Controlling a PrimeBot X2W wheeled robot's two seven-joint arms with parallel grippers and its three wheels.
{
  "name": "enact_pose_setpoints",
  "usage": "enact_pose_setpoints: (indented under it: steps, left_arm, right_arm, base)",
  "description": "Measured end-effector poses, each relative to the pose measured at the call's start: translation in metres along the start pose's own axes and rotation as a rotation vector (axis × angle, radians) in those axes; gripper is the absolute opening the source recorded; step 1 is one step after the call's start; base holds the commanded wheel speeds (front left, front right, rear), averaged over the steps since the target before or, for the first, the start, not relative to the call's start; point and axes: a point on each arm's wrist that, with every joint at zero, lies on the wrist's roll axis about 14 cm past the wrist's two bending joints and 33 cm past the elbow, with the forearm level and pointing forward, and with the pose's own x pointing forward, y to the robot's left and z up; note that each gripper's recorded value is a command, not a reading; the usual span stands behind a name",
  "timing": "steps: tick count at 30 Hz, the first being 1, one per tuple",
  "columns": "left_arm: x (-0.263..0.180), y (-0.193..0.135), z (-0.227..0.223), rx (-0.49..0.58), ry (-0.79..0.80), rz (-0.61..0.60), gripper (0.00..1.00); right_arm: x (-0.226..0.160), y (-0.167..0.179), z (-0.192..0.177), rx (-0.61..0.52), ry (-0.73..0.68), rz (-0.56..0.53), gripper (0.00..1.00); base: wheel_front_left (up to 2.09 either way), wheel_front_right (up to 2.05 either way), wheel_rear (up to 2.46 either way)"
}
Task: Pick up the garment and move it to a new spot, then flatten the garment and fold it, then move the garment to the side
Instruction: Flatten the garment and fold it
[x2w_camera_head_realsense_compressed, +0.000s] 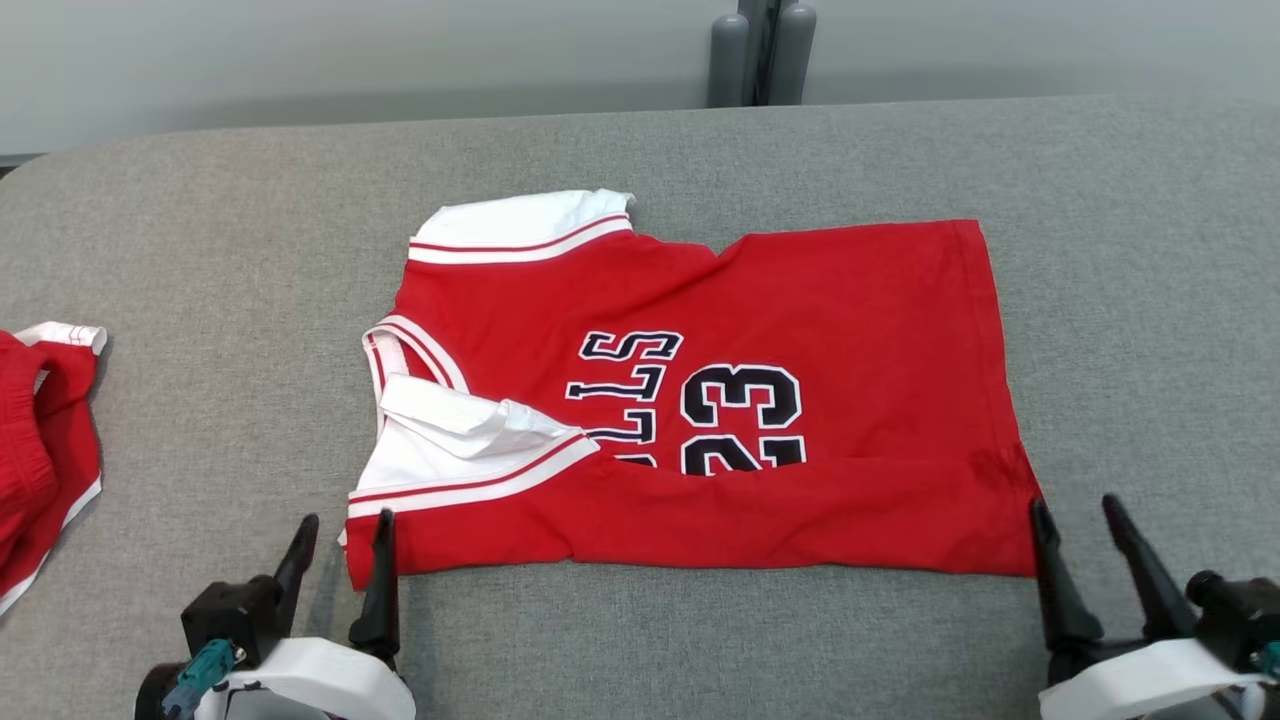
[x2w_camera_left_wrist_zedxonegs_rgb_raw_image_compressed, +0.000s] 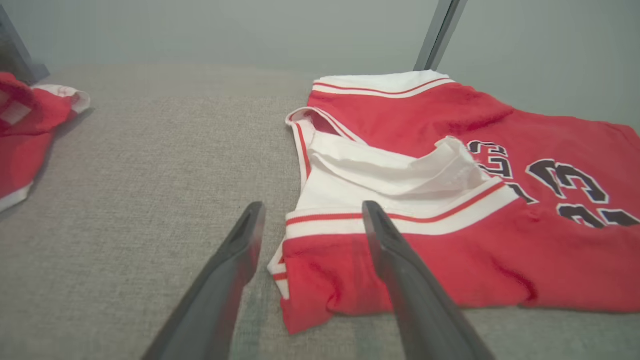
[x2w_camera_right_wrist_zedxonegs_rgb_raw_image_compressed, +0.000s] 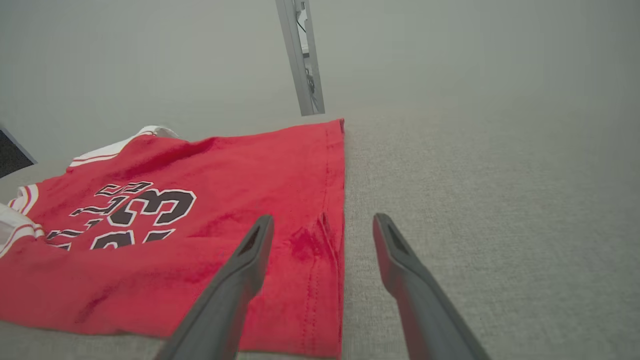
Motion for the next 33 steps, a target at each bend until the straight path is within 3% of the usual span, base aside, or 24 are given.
enact_pose_setpoints:
  steps: [6, 15, 16, 17, 18, 19, 20, 21, 33]
  left_arm:
    - [-0.004, 0.007, -0.036, -0.044, 0.111, 0.03, 1.0]
    - [0.007, 0.006, -0.051, -0.091, 0.173, 0.02, 1.0]
    - [0.008, 0.005, -0.052, -0.094, 0.179, 0.013, 0.88]
    - [0.009, 0.004, -0.052, -0.092, 0.179, 0.009, 0.49]
    - [0.01, 0.002, -0.051, -0.092, 0.178, 0.001, 0.0]
    - [0.01, 0.002, -0.052, -0.092, 0.179, -0.003, 0.0]
    - [0.009, 0.001, -0.052, -0.091, 0.18, -0.004, 0.0]
    - [0.01, 0.001, -0.05, -0.091, 0.169, -0.005, 0.0]
    - [0.003, -0.002, -0.023, -0.064, 0.08, -0.024, 0.0]
  right_arm:
    - [-0.006, -0.002, -0.045, 0.044, 0.146, -0.02, 1.0]
    - [0.007, 0.006, -0.062, 0.09, 0.196, -0.008, 1.0]
    - [0.008, 0.007, -0.061, 0.094, 0.193, -0.006, 1.0]
    - [0.009, 0.007, -0.062, 0.097, 0.195, -0.004, 0.87]
    - [0.009, 0.007, -0.063, 0.104, 0.198, -0.004, 0.43]
    - [0.008, 0.008, -0.065, 0.113, 0.204, -0.004, 0.07]
    - [0.008, 0.008, -0.066, 0.12, 0.209, -0.007, 0.07]
    - [0.008, 0.008, -0.067, 0.127, 0.21, -0.005, 0.0]
    - [0.004, -0.005, -0.051, 0.128, 0.175, -0.005, 0.0]
  base:
    - [0.0, 0.0, 0.0]
    - [0.0, 0.0, 0.0]
    - [0.0, 0.0, 0.0]
    - [0.0, 0.0, 0.0]
    - [0.0, 0.0, 0.0]
    - [0.0, 0.0, 0.0]
    - [0.0, 0.0, 0.0]
    - [0.0, 0.0, 0.0]
    - [0.0, 0.0, 0.0]
